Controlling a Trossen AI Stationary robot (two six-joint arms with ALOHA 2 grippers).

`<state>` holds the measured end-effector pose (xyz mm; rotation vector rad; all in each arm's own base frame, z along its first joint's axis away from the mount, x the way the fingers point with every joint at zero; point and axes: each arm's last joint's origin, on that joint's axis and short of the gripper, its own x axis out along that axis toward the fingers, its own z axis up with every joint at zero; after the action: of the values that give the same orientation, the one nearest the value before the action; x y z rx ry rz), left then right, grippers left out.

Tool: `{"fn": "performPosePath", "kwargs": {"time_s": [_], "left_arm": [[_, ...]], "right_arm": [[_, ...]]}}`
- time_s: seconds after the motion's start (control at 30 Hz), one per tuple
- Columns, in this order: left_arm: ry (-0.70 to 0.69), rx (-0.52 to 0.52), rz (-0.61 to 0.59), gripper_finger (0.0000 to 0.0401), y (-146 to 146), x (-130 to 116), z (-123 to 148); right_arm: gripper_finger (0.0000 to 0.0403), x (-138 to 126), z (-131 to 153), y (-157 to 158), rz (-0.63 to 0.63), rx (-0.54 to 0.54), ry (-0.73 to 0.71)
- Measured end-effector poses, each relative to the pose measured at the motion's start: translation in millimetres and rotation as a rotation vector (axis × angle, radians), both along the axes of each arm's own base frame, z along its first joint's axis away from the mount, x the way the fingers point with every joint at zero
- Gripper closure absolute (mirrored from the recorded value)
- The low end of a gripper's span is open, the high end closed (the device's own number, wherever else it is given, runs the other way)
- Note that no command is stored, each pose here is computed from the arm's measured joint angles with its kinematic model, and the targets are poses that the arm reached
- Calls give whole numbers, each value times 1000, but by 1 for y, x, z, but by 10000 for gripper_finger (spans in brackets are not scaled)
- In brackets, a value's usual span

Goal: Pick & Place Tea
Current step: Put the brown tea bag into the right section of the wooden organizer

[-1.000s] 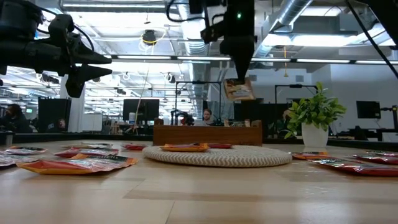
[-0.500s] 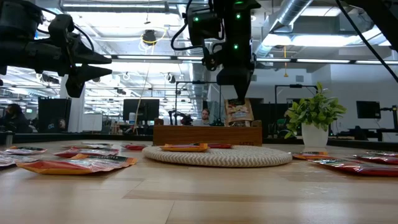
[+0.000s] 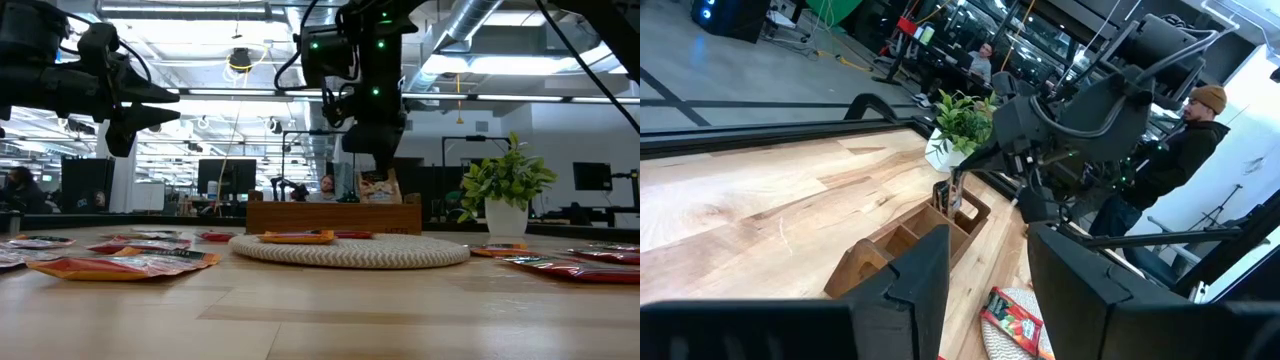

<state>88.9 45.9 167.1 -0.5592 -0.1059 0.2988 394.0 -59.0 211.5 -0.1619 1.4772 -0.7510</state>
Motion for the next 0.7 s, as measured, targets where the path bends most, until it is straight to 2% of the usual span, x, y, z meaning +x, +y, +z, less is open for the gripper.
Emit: {"fn": "performPosePath", "kwargs": {"time_s": [0.7], "left_arm": [[0,-1,0,273,0,0,0]], "right_arm": [[403,-3,0,-7,-19,9,14]]}}
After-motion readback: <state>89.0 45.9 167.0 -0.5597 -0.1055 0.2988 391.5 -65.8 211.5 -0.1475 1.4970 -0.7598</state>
